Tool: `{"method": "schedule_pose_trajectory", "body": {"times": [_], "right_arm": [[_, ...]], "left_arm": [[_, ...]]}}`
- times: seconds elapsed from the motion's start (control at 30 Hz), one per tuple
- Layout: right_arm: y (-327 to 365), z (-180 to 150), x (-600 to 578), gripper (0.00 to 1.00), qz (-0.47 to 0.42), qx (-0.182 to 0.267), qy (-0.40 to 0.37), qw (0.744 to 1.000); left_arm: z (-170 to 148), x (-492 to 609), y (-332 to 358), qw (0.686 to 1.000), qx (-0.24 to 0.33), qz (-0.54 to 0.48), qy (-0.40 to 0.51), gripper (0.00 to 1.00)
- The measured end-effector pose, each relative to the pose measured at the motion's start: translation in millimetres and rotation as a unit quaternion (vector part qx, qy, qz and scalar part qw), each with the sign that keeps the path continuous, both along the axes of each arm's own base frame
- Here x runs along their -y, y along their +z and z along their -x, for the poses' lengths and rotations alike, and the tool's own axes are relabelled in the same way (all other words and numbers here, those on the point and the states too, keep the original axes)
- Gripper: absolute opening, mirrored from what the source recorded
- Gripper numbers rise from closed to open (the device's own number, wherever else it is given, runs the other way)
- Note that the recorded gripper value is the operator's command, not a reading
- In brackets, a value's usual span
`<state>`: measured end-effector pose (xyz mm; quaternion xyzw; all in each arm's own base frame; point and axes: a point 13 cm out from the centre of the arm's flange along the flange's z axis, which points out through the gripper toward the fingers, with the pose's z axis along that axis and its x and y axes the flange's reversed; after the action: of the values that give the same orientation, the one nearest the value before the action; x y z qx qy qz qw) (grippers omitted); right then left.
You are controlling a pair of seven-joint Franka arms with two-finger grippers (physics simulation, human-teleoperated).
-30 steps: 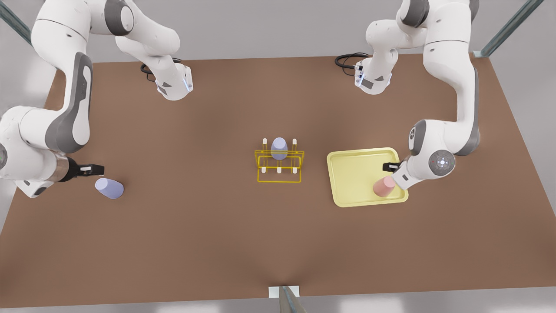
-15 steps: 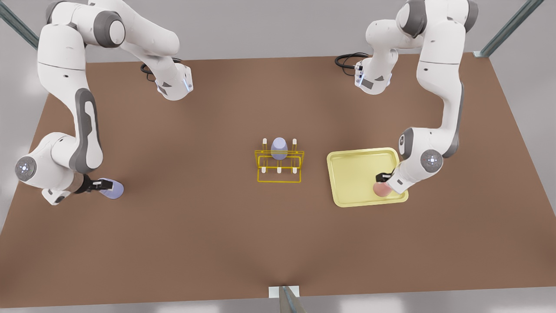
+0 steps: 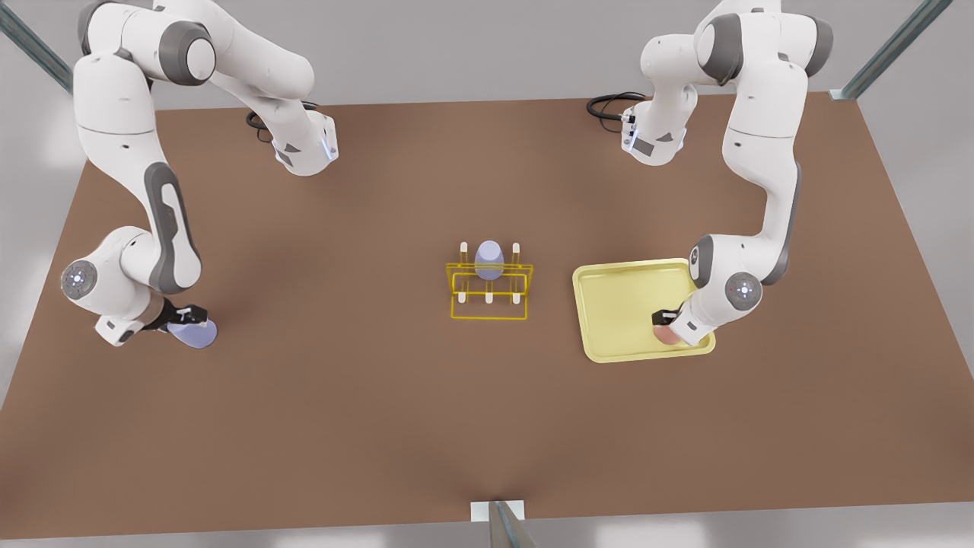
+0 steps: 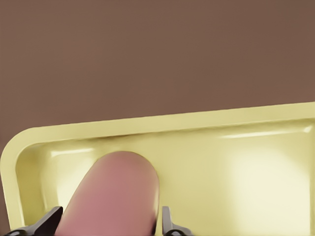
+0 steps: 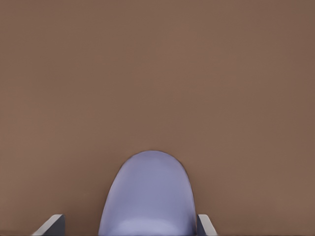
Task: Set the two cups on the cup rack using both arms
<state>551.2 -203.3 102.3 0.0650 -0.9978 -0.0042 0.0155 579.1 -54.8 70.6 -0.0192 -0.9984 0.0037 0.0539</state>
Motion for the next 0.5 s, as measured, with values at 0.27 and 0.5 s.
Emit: {"method": "schedule_pose_trajectory", "body": {"times": [0.27,0.5], "right_arm": [[-20.9,1.8,2.1,1.0,0.005,0.004,0.016,1.0],[-29.3,11.5,9.8,1.0,0.005,0.003,0.018,1.0]], "left_arm": [[-0.6,1.2,2.6,1.0,0.003,-0.002,0.003,0.8],[0.4,13.8,23.5,1.0,0.008,-0.001,-0.003,0.79]]}}
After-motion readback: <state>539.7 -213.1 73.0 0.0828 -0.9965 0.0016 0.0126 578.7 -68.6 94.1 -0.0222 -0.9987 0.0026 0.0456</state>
